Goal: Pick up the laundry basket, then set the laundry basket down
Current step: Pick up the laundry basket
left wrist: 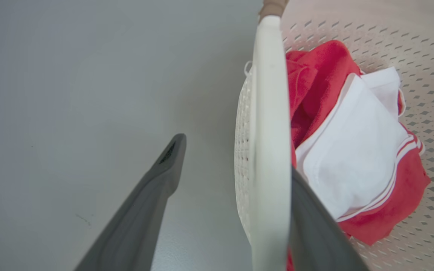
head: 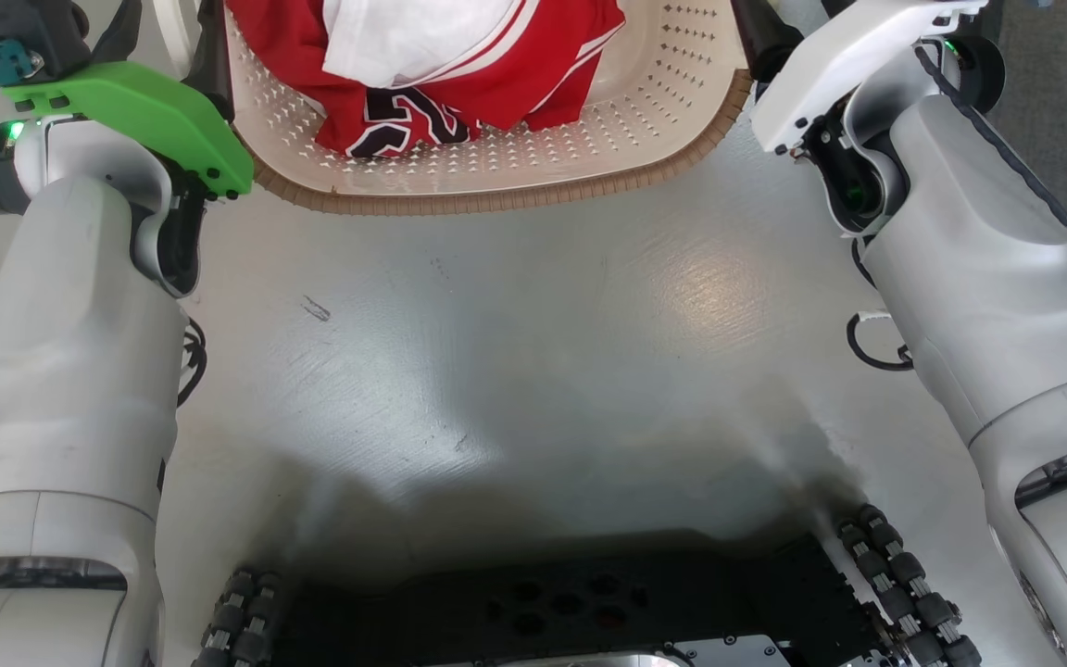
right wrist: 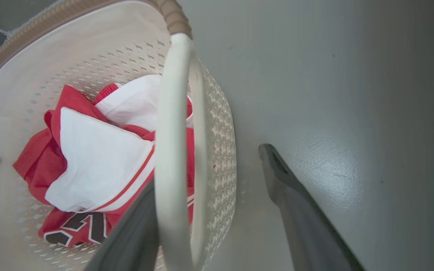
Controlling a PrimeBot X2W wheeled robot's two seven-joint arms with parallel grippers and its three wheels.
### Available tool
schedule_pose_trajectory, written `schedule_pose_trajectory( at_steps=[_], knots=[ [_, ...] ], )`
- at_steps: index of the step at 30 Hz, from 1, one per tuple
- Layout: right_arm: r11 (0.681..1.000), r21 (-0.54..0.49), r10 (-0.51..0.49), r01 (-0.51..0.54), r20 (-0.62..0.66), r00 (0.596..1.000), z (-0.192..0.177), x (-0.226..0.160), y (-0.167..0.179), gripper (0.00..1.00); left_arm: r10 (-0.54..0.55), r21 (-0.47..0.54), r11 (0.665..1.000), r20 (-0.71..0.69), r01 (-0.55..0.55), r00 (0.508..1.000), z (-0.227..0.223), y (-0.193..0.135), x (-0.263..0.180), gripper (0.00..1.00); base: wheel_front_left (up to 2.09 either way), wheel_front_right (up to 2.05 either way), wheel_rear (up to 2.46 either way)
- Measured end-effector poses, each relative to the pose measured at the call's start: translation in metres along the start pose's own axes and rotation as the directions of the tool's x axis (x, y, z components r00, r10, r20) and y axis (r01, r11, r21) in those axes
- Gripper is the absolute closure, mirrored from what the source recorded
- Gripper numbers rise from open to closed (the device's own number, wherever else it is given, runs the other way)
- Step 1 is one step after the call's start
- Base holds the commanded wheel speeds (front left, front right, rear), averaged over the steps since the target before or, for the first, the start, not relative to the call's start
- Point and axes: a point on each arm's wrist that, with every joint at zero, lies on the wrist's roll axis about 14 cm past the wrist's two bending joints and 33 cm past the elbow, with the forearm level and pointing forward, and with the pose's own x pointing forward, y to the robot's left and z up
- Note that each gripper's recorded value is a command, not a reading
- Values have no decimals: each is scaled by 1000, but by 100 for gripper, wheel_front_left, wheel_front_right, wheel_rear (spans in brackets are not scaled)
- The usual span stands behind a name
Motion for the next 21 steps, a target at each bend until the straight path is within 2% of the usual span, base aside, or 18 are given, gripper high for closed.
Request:
schedule_pose_trajectory(
  at_steps=[10, 11, 12, 15, 16, 21],
  knots=[
    [1000, 19, 12, -12, -19, 1000, -5, 3, 3, 0, -5, 1, 1000, -39, 5, 999, -9, -2, 3, 0, 0, 0, 0],
    [1000, 17, 14, -13, -20, 1000, -5, 3, 4, 0, -6, 2, 1000, -40, 6, 999, -9, -2, 4, 7, 0, 0, 0],
    [1000, 18, 15, -14, -21, 1000, -5, 4, 4, 9, -8, 3, 1000, -41, 8, 999, -9, -2, 4, 24, 0, 0, 0],
    [1000, 17, 15, -15, -22, 1000, -5, 3, 4, 80, -9, 2, 1000, -41, 9, 999, -9, -3, 5, 100, 0, 0, 0],
    [1000, 20, 22, -22, -18, 1000, -5, 3, 6, 100, -10, 2, 1000, -40, 10, 999, -9, -4, 5, 100, 0, 0, 0],
    [999, 29, 31, -31, -10, 999, -2, 4, 12, 100, -41, -14, 999, -15, 41, 999, -5, -19, 7, 100, 0, 0, 0]
  ],
)
